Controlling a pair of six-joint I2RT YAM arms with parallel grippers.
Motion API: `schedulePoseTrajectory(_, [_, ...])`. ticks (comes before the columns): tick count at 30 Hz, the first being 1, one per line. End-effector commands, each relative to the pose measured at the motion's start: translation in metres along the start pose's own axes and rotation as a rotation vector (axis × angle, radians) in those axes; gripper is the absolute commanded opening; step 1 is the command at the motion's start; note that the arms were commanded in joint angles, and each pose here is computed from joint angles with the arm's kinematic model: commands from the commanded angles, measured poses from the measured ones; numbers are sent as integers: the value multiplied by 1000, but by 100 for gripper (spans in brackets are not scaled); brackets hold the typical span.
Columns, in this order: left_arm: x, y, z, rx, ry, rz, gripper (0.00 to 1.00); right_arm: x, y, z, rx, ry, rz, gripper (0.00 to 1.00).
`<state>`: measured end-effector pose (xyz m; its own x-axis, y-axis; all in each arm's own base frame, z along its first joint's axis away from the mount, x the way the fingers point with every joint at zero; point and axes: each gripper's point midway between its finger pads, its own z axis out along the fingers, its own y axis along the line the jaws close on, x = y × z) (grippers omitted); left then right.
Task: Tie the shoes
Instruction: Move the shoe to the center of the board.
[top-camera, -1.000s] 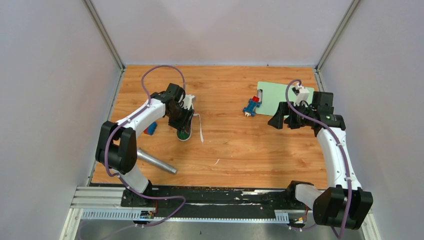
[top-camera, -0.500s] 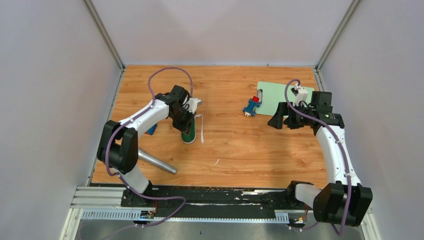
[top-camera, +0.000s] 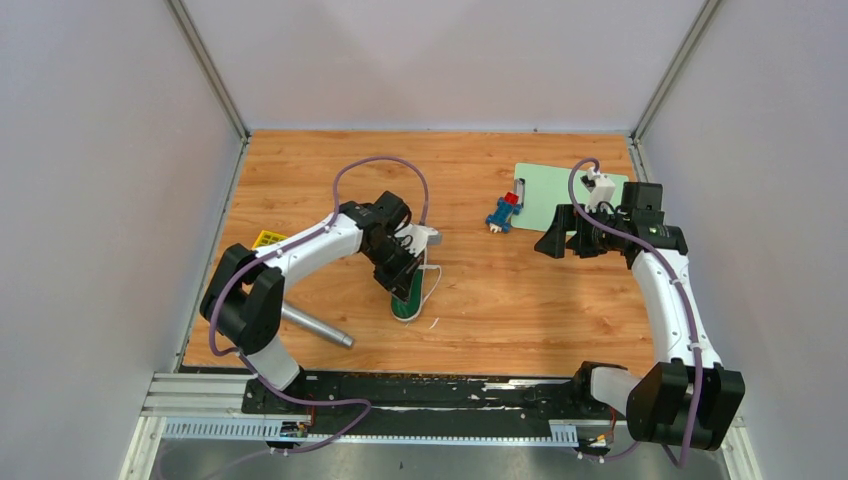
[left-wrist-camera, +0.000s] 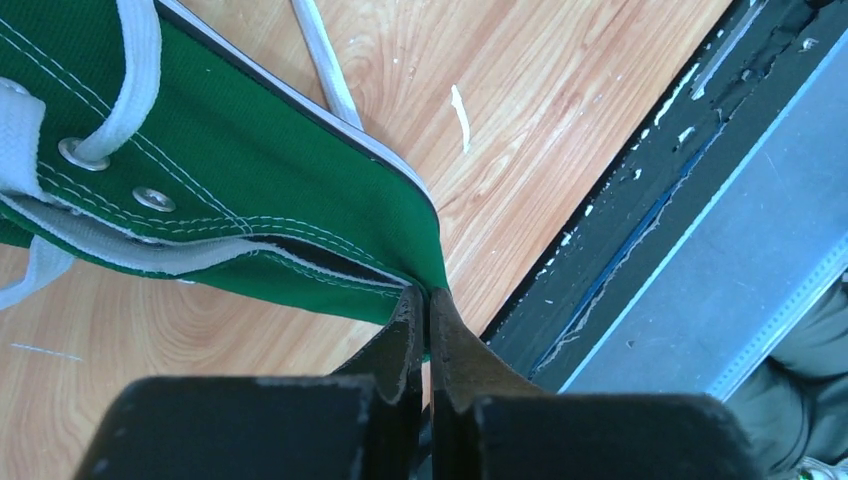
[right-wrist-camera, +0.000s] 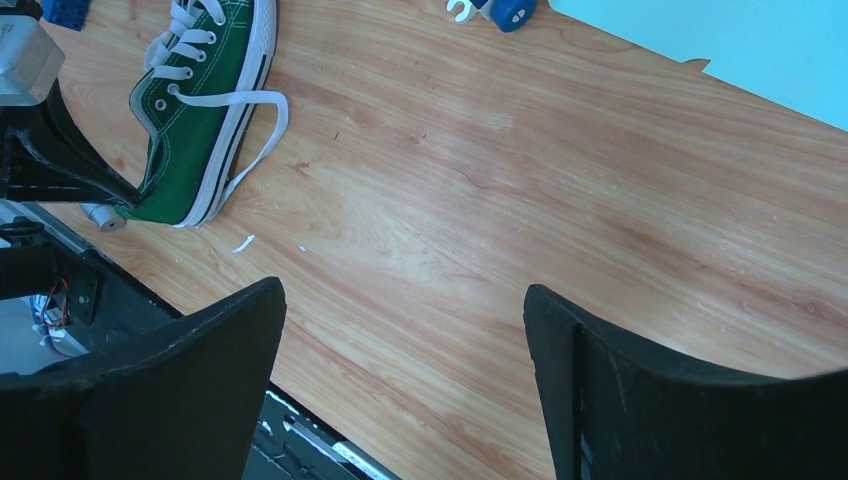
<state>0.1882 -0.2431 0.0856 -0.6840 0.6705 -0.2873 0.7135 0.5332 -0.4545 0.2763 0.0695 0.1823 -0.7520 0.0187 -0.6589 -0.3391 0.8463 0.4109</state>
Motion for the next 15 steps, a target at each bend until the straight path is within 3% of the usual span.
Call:
schedulePoseTrajectory(1, [-4, -21, -8, 98, -40, 18, 9, -14, 5, -1, -29, -43, -54, 90])
schedulePoseTrajectory(2, [-9, -22, -13, 90, -55, 34, 25, -13, 7, 0, -39, -40, -53, 90])
schedulePoseTrajectory(4, [-18, -22, -27, 67, -85, 71, 42, -11, 13, 2, -56, -30, -68, 90])
schedulePoseTrajectory(6, [-28, -21, -46, 31, -127, 113, 52, -9, 22, 5, -67, -16, -120, 89])
schedulePoseTrajectory(12, [-40, 10, -99, -149, -218, 222, 67, -6, 61, 15, -137, 30, -336, 87])
schedulePoseTrajectory(15, [-36, 46, -112, -302, -212, 287, 71, -6, 74, 22, -176, 62, -433, 83])
